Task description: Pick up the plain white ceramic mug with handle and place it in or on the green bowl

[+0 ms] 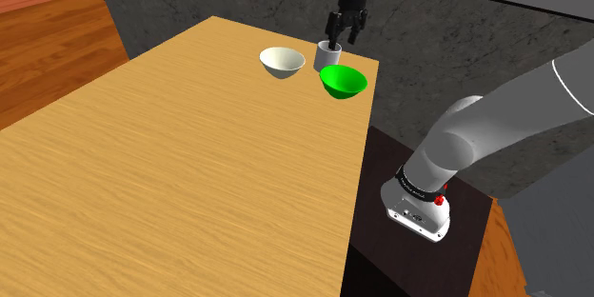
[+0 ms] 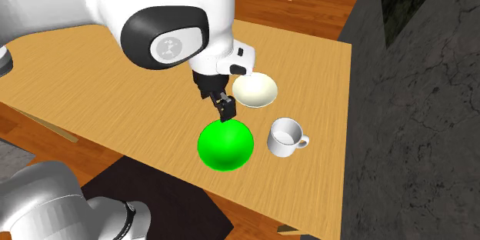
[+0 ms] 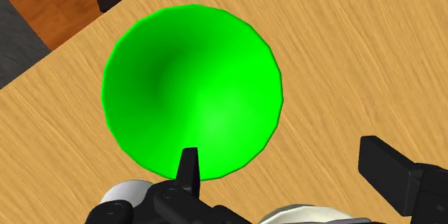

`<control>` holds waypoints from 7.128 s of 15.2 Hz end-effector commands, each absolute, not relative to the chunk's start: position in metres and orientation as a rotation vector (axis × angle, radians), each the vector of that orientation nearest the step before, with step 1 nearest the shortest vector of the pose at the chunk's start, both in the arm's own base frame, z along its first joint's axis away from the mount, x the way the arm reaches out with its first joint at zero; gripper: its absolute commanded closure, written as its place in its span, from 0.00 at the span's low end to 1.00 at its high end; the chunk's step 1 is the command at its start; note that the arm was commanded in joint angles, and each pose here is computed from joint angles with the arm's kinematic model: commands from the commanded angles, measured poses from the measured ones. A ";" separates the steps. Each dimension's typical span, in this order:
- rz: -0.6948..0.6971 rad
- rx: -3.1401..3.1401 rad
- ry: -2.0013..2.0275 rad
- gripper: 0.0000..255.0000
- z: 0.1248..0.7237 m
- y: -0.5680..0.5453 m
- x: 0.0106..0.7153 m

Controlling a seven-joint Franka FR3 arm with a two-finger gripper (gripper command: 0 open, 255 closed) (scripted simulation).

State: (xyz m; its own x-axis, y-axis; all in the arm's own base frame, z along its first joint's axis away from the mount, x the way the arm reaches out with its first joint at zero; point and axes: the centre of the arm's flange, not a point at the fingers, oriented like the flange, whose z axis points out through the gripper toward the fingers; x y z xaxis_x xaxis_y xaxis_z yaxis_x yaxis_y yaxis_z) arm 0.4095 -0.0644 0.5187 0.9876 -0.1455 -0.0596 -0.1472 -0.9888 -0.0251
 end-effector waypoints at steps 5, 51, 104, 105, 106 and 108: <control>0.093 -3.117 0.233 0.00 0.483 -0.106 0.464; 0.101 -3.139 0.242 1.00 0.436 -0.179 0.555; 0.101 -3.139 0.242 1.00 0.464 -0.073 0.406; 0.101 -3.139 0.242 1.00 0.464 -0.073 0.406; 0.101 -3.139 0.242 1.00 0.464 -0.073 0.406; 0.101 -3.139 0.242 1.00 0.464 -0.073 0.406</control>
State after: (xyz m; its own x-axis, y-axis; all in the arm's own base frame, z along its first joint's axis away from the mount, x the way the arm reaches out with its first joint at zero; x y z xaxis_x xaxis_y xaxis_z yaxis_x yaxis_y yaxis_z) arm 0.4064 -0.0725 0.4641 0.9861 -0.1534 -0.0637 -0.1529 -0.9882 0.0133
